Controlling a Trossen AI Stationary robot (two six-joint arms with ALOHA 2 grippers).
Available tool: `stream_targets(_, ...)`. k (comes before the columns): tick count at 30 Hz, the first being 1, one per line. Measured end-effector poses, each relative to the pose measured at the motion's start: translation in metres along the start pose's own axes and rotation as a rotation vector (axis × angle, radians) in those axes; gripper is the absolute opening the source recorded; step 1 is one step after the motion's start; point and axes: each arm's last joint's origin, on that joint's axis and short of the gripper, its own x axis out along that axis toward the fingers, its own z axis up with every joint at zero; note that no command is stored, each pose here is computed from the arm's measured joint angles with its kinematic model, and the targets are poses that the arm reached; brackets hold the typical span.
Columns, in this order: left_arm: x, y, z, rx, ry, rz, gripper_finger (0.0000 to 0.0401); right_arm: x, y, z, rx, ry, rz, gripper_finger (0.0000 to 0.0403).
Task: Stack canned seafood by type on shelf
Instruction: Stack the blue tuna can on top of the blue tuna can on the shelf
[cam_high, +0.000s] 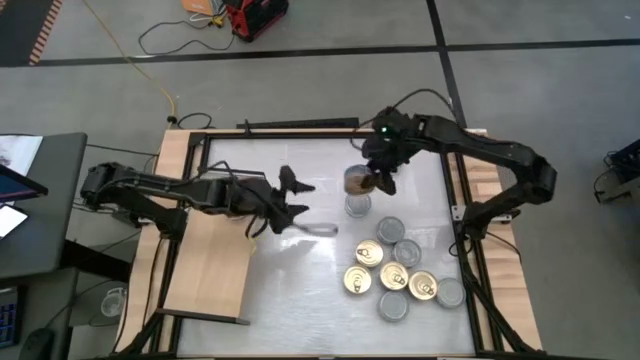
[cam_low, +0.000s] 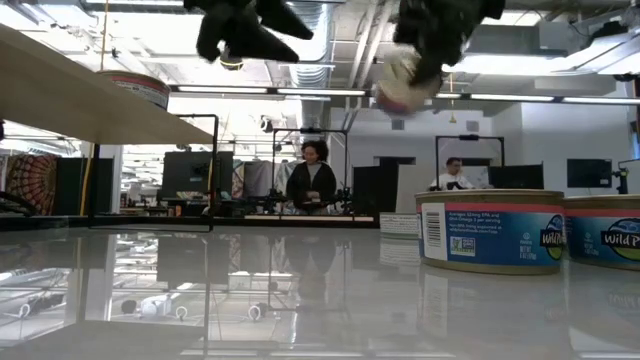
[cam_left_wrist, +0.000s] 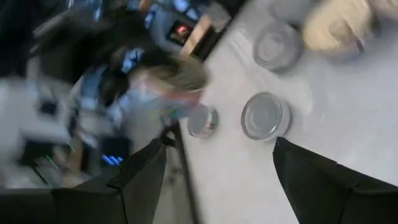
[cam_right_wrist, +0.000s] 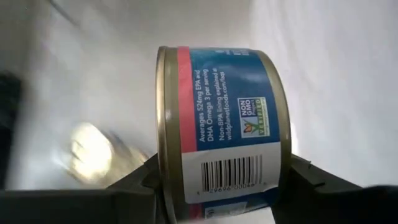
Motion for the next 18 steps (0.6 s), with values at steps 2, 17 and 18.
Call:
stream_targets(2,0.003,-0.005,0.011,0.148,-0.005,0.046,0.0283,-0.004,0.004,0.008,0.061,-0.085,0.078,0.0207)
stream_targets(17,0.039,-0.032,0.055,0.710,0.212,0.374,0.0284,0.000,0.025,0.020,0.127,-0.157,0.258,0.0208)
stream_targets(18,0.042,-0.033,0.056,0.727,0.227,0.382,0.0283,0.000,0.025,0.020,0.125,-0.160,0.260,0.0208)
